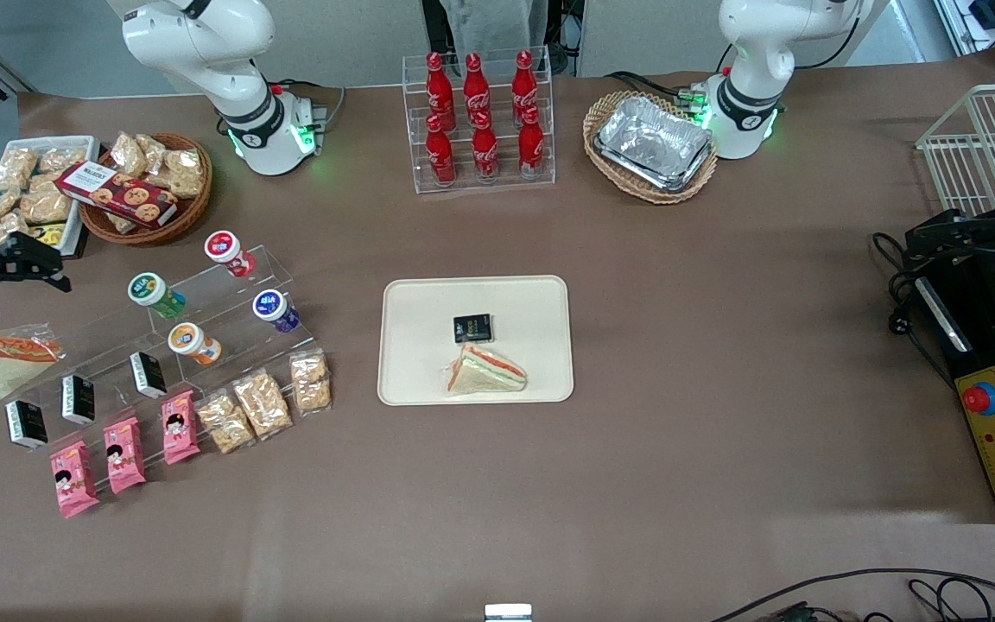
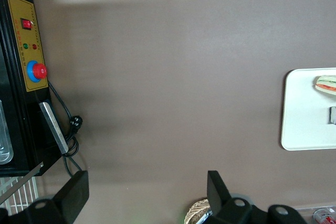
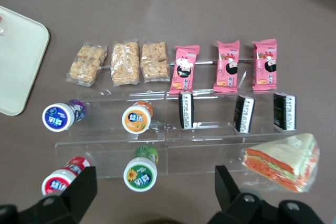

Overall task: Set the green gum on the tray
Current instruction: 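Move the right gripper down toward the green-capped gum bottle in the rack, then close the right gripper on the green-capped gum bottle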

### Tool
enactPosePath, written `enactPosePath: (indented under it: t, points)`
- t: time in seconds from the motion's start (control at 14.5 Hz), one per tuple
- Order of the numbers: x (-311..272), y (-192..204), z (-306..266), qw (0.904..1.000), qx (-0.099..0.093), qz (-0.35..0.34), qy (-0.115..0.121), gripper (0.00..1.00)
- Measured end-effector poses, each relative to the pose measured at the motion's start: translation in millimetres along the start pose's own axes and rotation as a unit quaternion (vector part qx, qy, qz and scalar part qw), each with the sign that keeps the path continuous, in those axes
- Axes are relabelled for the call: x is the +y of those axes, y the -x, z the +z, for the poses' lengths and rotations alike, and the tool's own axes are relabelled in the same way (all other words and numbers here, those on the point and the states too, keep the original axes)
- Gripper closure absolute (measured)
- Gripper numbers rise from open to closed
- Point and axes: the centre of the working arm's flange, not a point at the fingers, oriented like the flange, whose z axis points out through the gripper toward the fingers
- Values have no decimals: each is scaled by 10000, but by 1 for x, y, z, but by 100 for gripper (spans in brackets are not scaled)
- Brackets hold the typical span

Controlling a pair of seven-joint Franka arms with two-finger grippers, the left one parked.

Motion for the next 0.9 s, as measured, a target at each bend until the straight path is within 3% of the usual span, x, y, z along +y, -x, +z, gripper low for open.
enactPosePath:
  t: [0.21,0.9]
  points:
    - [-13,31,46,9998,164,4,-79,0]
    - [-24,74,149,9993,228,240,-148,0]
